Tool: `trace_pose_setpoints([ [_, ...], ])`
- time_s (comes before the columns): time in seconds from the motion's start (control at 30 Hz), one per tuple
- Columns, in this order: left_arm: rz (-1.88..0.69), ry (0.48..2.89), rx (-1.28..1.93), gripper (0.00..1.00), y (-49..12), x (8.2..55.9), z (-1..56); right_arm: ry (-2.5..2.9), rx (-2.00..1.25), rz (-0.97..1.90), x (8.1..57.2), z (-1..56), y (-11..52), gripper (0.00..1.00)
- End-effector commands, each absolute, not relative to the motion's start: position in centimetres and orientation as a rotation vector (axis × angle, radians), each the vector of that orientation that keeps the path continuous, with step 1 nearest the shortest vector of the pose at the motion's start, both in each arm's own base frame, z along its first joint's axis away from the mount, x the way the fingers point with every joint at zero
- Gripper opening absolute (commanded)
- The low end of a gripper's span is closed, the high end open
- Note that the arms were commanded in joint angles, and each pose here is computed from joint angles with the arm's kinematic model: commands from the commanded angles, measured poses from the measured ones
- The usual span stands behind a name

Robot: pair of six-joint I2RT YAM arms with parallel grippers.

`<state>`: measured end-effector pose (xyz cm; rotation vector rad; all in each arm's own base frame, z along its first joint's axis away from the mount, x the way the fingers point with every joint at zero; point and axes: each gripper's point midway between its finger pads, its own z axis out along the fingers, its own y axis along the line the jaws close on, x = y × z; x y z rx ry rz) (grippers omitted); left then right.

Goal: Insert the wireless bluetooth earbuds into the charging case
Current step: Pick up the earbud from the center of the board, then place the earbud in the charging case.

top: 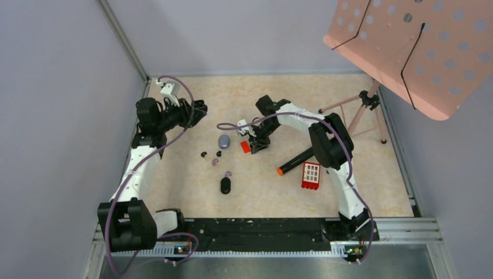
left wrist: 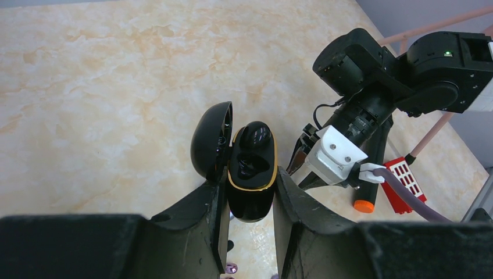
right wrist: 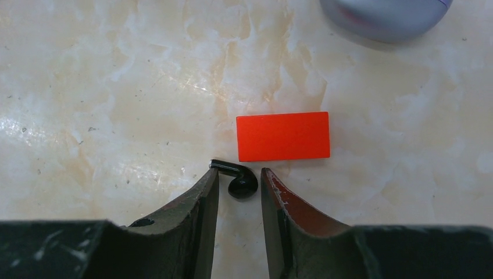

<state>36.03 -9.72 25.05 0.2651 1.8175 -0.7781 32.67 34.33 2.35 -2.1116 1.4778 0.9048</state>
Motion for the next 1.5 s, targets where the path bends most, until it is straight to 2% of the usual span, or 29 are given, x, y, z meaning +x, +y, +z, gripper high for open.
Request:
trace_pose_setpoints([
  [0.0, -0.756, 1.752, 0.293, 0.0, -9.6, 36.3, 26.9, 1.548, -2.141, 0.781, 33.5, 0.9, 32.7, 0.33],
  [0.2, -0.757, 1.751, 0.292, 0.0, -9.5, 36.3, 27.0, 1.554, -2.138, 0.784, 33.4, 0.9, 32.5, 0.3],
  [0.5, -0.767, 1.749, 0.299, 0.0, -9.7, 36.2, 26.7, 1.577, -2.107, 0.776, 33.4, 1.1, 32.5, 0.1],
  [0.77, -0.84, 1.723, 0.333, 0.0, -10.6, 36.7, 26.5, 1.511, -1.884, 0.713, 34.7, 6.8, 34.2, 0.01],
  [0.93, -0.863, 1.72, 0.333, 0.0, -11.4, 36.9, 26.1, 1.456, -1.691, 0.614, 35.9, 13.5, 34.4, 0.0],
  [1.2, -0.97, 1.655, 0.483, 0.0, -16.7, 35.2, 27.0, 1.15, -1.294, 0.402, 36.2, 31.5, 33.4, 0.0],
  [1.33, -1.037, 1.571, 0.586, 0.0, -19.6, 33.5, 28.3, 0.951, -1.162, 0.303, 34.1, 39.3, 32.7, 0.0],
  [1.47, -1.105, 1.488, 0.66, 0.0, -21.3, 32.0, 30.4, 0.792, -1.14, 0.218, 31.4, 42.2, 33.0, 0.0],
])
